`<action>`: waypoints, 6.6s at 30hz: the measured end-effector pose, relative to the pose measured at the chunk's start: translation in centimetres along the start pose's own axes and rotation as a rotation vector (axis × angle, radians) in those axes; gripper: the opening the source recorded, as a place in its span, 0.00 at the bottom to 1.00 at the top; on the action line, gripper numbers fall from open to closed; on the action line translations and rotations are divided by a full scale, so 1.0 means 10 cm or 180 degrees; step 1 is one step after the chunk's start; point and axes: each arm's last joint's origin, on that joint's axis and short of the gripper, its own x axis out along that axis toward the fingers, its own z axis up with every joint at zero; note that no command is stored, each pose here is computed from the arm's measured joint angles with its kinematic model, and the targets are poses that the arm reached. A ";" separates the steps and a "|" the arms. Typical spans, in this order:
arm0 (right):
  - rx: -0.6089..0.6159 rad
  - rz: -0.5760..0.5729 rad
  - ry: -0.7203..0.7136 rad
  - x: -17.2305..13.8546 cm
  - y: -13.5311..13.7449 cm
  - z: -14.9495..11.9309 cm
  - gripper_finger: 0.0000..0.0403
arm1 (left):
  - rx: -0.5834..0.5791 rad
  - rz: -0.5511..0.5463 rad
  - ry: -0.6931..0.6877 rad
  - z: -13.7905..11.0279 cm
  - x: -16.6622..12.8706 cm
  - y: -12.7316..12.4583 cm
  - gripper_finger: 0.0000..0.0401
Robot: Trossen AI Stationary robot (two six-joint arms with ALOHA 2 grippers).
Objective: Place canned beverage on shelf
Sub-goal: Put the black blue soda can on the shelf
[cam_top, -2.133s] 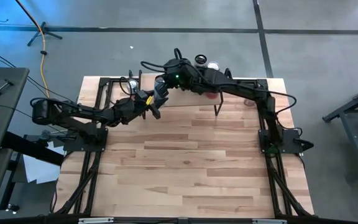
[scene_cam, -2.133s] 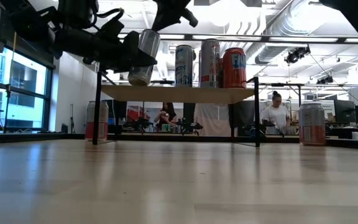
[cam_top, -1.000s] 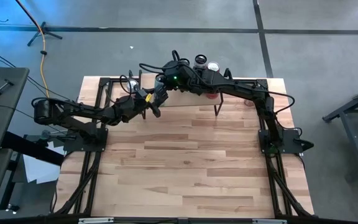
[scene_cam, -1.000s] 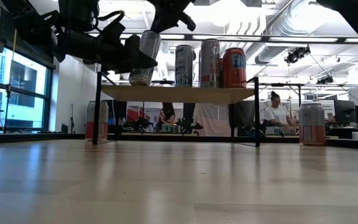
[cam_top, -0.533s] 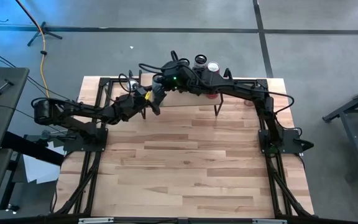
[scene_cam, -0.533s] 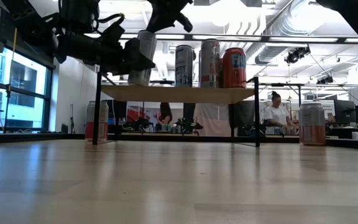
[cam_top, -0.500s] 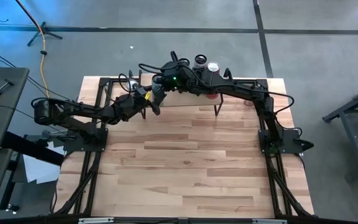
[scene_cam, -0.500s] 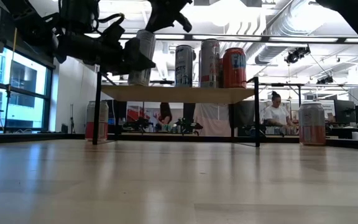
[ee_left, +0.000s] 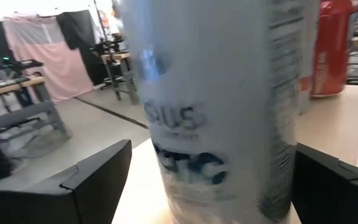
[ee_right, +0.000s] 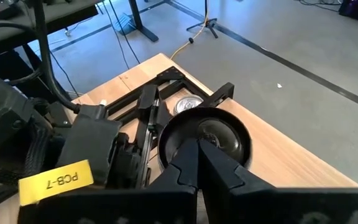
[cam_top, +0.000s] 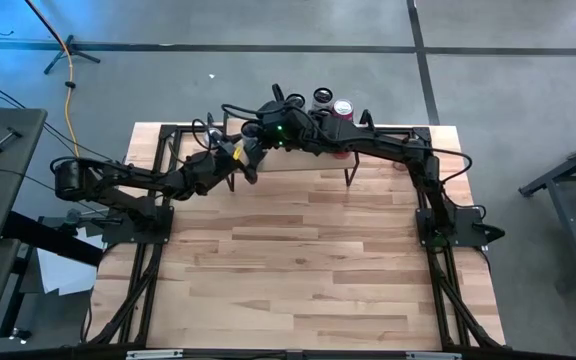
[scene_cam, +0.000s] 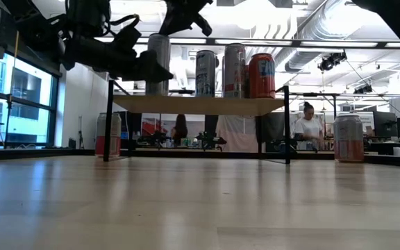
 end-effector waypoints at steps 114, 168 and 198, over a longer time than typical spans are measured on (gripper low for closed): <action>0.0520 0.1051 -0.0001 -2.23 -0.64 -1.20 0.00 | -0.1387 -0.2201 0.0371 0.82 0.23 1.76 0.87; 0.0566 0.1139 0.0316 -1.95 -0.49 -1.28 0.00 | -0.0427 -0.2836 0.0182 0.69 0.45 1.23 0.65; 0.0295 0.0945 0.0164 -1.94 -0.51 -1.27 0.00 | -0.1185 0.0529 0.0172 1.15 0.06 0.20 0.51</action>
